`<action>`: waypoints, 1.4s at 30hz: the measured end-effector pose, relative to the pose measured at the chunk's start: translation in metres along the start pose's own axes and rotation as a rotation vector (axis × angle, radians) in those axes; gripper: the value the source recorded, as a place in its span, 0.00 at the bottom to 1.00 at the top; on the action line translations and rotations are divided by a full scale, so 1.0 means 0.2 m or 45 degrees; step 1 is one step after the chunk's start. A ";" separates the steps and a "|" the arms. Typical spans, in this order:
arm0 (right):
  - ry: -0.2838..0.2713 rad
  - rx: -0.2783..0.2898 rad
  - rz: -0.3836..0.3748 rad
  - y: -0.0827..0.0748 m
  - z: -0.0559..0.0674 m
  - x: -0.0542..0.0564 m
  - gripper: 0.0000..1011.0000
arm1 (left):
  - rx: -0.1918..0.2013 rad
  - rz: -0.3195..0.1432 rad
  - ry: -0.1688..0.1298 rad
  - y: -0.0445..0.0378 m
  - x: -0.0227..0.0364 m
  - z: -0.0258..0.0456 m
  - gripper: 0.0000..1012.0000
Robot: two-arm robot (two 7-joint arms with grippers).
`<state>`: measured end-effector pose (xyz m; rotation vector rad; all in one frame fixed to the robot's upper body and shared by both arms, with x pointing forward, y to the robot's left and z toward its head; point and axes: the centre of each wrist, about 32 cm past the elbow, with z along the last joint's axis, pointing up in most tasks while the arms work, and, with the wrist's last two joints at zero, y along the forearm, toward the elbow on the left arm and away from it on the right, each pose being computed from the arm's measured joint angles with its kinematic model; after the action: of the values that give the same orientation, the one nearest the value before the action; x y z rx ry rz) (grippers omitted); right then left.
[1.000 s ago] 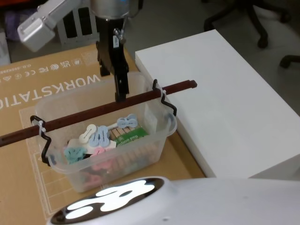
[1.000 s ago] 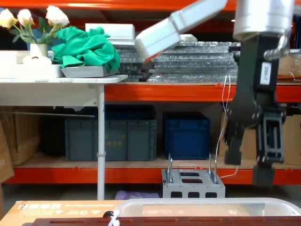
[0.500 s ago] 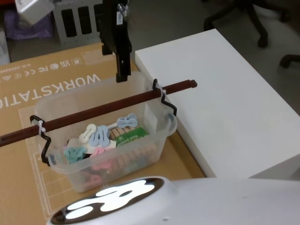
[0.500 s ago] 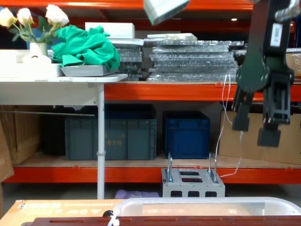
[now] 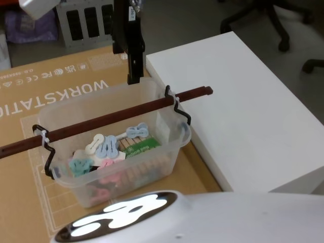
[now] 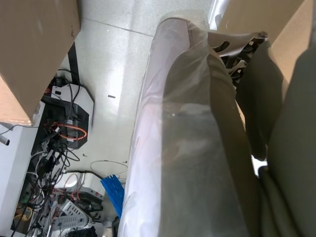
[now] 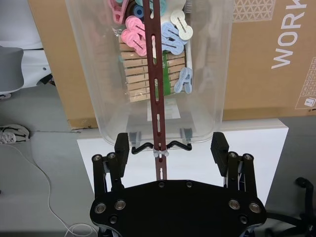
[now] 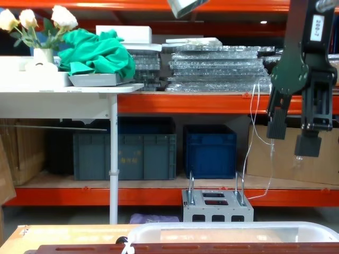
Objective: Use one hand to grasp the basket and place it at the designated location.
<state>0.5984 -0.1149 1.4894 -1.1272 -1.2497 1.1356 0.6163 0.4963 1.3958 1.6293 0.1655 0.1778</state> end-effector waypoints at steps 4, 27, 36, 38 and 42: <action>-0.002 0.000 -0.001 0.00 0.00 0.00 0.99 | 0.000 0.000 0.000 0.000 0.000 0.000 0.00; 0.025 0.021 -0.005 0.14 -0.09 -0.05 0.99 | 0.000 0.000 0.000 0.000 0.000 0.000 0.00; 0.024 0.079 0.029 0.27 -0.16 -0.02 0.99 | 0.000 0.000 0.000 0.000 0.000 0.000 0.00; 0.024 0.088 0.036 0.28 -0.17 -0.01 0.99 | 0.000 0.000 0.000 0.000 0.000 0.000 0.00; 0.017 0.119 0.057 0.34 -0.19 0.02 0.99 | 0.000 0.000 0.000 0.000 0.000 0.000 0.00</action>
<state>0.6356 -0.1041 1.4220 -1.0955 -1.1545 1.2056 0.6163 0.4963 1.3958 1.6292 0.1654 0.1777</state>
